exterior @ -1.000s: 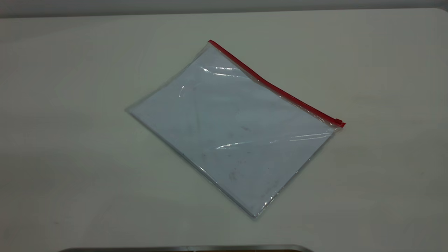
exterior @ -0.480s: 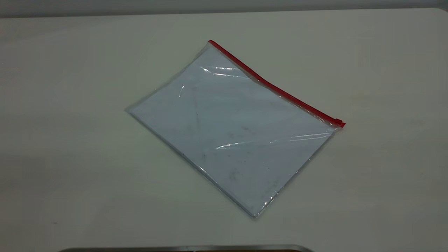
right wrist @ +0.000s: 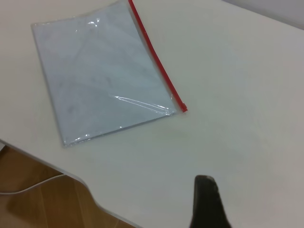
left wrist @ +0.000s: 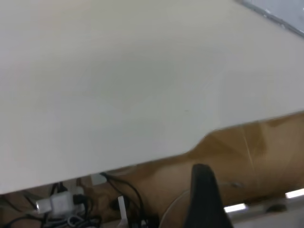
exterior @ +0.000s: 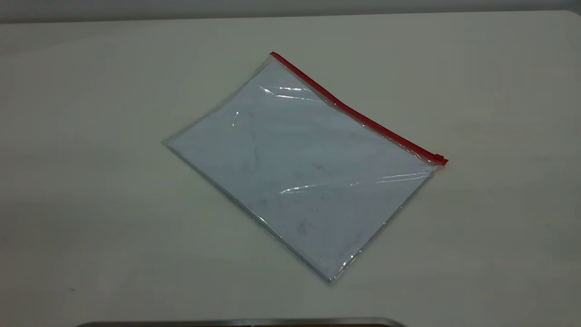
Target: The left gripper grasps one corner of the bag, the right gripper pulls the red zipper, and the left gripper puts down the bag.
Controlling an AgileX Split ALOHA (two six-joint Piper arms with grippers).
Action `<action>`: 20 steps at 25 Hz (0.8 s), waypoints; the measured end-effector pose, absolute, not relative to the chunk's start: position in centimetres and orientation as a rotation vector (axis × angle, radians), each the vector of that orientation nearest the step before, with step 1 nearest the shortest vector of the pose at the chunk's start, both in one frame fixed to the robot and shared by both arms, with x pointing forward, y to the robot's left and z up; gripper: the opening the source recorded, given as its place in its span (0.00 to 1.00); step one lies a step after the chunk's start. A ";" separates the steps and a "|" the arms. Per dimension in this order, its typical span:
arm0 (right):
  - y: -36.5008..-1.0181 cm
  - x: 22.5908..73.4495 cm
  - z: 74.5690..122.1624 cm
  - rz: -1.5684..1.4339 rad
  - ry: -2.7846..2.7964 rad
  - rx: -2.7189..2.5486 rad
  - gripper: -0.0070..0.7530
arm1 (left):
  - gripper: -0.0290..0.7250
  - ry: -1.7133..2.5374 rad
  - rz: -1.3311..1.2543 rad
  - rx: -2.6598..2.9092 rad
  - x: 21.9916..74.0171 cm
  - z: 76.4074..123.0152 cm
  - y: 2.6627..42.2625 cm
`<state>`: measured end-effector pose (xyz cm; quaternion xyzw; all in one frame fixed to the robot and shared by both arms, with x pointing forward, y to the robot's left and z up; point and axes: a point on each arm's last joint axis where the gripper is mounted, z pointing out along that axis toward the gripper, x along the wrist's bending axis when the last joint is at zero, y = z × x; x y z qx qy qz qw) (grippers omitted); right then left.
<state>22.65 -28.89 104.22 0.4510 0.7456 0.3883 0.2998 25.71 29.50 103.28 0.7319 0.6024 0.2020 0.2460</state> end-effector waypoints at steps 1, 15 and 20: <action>-28.9 22.6 104.2 1.031 1.979 1.197 0.69 | 0.82 1.653 0.574 1.972 25.5 103.3 29.6; -28.9 22.6 104.2 1.031 1.979 1.197 0.69 | 0.82 1.609 0.800 1.758 22.3 103.3 29.8; -28.9 22.6 104.2 1.031 1.979 1.197 0.69 | 0.82 1.609 0.799 1.758 22.2 103.3 29.8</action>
